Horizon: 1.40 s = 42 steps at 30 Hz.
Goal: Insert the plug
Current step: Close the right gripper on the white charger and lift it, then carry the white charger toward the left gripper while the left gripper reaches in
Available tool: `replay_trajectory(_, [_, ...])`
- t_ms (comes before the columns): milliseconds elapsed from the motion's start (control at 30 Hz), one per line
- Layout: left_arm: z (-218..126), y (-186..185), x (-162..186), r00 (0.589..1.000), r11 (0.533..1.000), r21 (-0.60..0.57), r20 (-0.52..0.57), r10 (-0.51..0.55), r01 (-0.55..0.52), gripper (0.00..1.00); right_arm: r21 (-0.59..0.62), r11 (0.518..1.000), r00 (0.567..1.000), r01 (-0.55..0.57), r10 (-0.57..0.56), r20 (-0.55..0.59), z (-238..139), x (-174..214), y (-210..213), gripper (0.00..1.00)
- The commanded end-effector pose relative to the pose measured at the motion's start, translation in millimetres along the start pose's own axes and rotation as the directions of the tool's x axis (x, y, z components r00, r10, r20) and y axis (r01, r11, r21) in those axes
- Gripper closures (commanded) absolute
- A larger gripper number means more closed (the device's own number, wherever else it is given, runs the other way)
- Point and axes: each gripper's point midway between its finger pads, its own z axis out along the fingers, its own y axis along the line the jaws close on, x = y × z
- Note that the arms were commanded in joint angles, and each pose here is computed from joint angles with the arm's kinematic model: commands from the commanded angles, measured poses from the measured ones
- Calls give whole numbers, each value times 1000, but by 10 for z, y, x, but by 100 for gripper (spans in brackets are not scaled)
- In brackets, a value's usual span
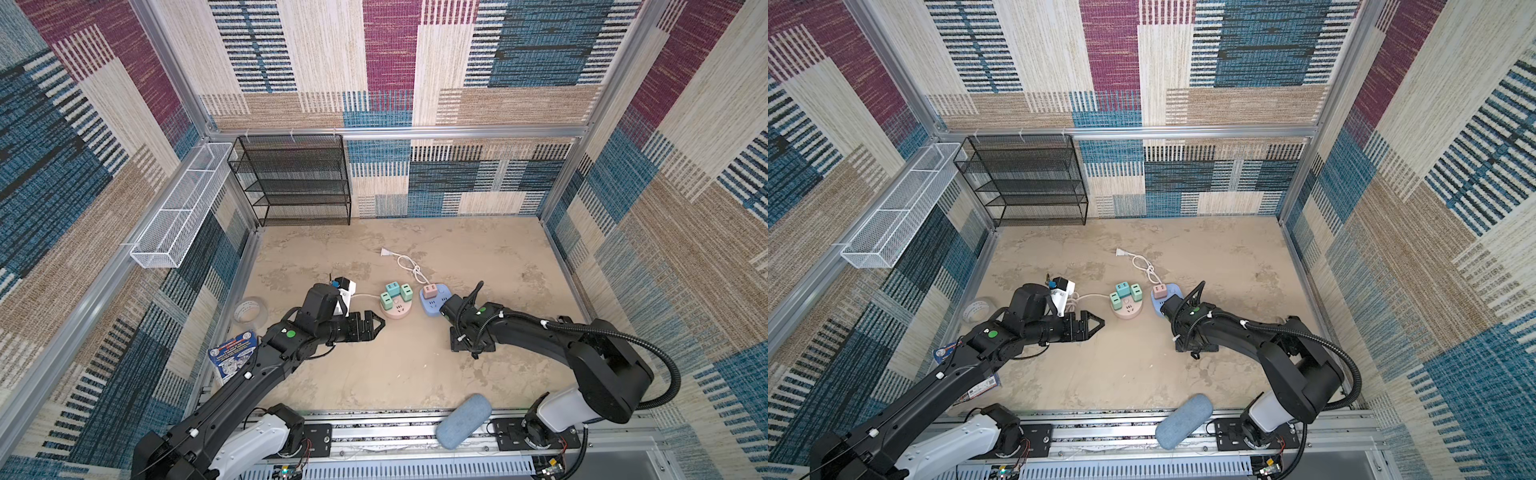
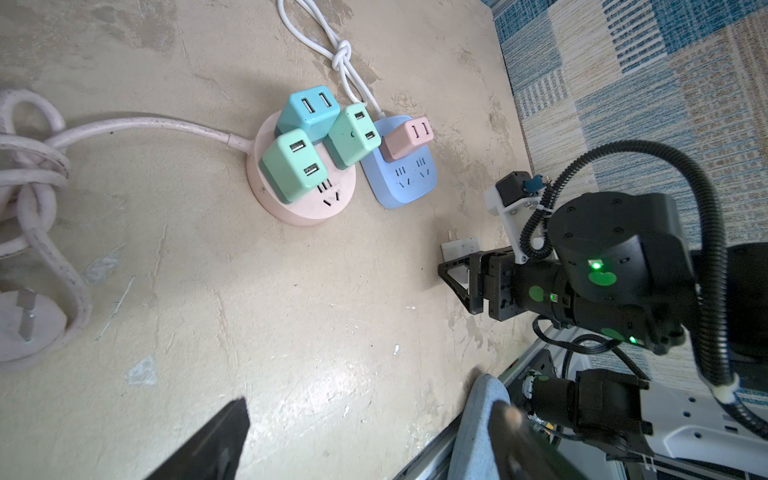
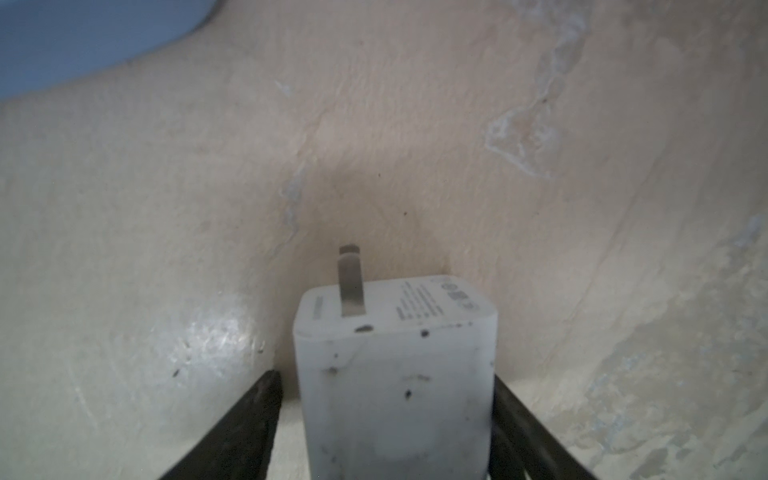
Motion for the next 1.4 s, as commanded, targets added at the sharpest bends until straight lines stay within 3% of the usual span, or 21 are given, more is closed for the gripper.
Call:
replay_trajectory(0, [-5,-62,-54,1000,1000,23,12,14,-14,5,-54,999,1000,3,-2,20,19,-48,93,27])
replay_trajectory(233, [-14,-73,-57,1000,1000,25,11,17,-17,6,-68,998,1000,18,-16,27,65,-61,113,45])
replay_trajectory(300, [-14,-65,-54,1000,1000,23,13,16,-16,6,-85,996,999,23,-20,35,53,-81,144,60])
replay_trajectory(433, [-19,-60,-52,1000,1000,21,14,15,-15,6,-134,989,997,57,-49,62,-34,-141,228,100])
replay_trajectory(533, [-9,-48,-44,1000,1000,17,11,14,-15,6,-190,973,985,129,-104,135,-229,-224,356,100])
replay_trajectory(600, [1,-40,-38,1000,1000,16,8,12,-12,6,-274,938,964,211,-153,220,-462,-279,537,100])
replay_trajectory(667, [7,-39,-40,1000,1000,17,10,11,-11,6,-399,853,923,337,-215,321,-767,-274,813,100])
replay_trajectory(700, [17,-37,-38,1000,1000,19,10,10,-10,6,-458,787,892,413,-246,380,-960,-235,971,100])
replay_trajectory(800, [39,-42,-35,1000,1000,28,8,5,-5,6,-484,670,803,564,-306,512,-1346,-142,1199,100])
replay_trajectory(833, [39,-49,-33,1000,999,32,8,4,-4,6,-468,653,777,595,-319,542,-1417,-125,1232,100])
replay_trajectory(900, [40,-69,-32,1000,999,47,10,2,-2,6,-433,629,731,646,-344,590,-1523,-101,1275,100])
replay_trajectory(1000, [21,-117,-14,1000,997,77,10,3,-4,6,-427,603,702,674,-341,625,-1646,-122,1328,100])
replay_trajectory(1367, [8,-390,33,998,965,258,-13,-54,56,6,-437,549,676,712,-370,637,-1731,-198,1633,100])
